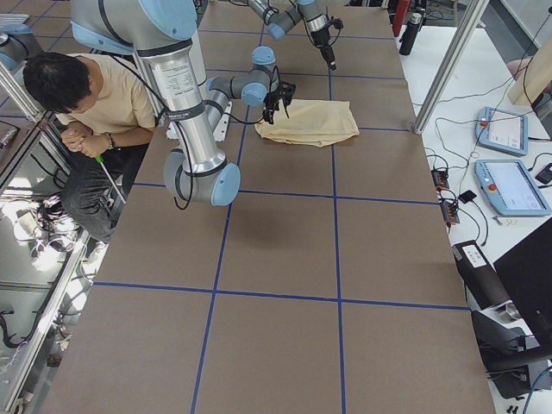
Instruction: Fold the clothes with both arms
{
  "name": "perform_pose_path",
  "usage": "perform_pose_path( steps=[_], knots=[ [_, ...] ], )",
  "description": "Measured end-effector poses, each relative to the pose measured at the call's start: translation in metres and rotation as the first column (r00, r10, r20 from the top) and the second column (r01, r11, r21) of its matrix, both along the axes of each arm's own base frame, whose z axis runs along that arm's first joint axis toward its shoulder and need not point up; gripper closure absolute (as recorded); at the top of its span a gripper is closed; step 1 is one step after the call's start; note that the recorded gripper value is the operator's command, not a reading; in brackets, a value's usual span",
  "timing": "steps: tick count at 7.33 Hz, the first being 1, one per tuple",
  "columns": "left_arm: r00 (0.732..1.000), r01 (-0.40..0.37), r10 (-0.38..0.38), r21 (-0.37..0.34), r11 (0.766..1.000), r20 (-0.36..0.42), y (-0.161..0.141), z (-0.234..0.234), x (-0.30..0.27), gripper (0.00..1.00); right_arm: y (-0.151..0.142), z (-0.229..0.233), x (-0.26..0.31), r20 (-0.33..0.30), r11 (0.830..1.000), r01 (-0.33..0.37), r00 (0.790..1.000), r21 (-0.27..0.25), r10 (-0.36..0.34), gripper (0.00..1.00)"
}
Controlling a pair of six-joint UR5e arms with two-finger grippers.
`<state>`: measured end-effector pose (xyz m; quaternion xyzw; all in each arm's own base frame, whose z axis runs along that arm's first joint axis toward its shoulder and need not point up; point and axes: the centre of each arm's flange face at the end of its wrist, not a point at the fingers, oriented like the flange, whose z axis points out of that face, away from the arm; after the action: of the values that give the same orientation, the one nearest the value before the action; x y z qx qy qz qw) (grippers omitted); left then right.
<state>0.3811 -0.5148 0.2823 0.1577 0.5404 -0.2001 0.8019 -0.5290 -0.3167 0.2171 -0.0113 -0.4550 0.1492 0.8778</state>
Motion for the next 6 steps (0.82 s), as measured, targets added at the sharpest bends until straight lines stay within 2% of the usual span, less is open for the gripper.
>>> perform_pose_path(
  steps=[1,2,3,5,6],
  knots=[
    [1.0,-0.001,0.001,0.001,1.0,0.003,0.004,0.001,-0.004,0.35,0.022,0.006,-0.018,-0.009,0.989,-0.112,0.994,-0.092,0.111,0.19],
    [1.0,-0.002,0.002,-0.001,1.0,0.007,0.005,0.002,-0.006,0.35,0.039,0.01,-0.031,-0.016,0.943,-0.264,0.964,-0.201,0.266,0.19],
    [1.0,-0.002,0.002,-0.002,1.0,0.009,0.006,0.002,-0.006,0.35,0.046,0.012,-0.037,-0.024,0.881,-0.367,0.926,-0.299,0.378,0.19],
    [1.0,-0.001,0.001,-0.003,1.0,0.01,0.006,0.002,-0.006,0.35,0.049,0.019,-0.041,-0.06,0.753,-0.482,0.857,-0.448,0.512,0.19],
    [1.0,-0.001,0.001,-0.003,1.0,0.01,0.006,0.003,-0.006,0.35,0.048,0.021,-0.043,-0.076,0.708,-0.508,0.834,-0.491,0.547,0.2]
  ],
)
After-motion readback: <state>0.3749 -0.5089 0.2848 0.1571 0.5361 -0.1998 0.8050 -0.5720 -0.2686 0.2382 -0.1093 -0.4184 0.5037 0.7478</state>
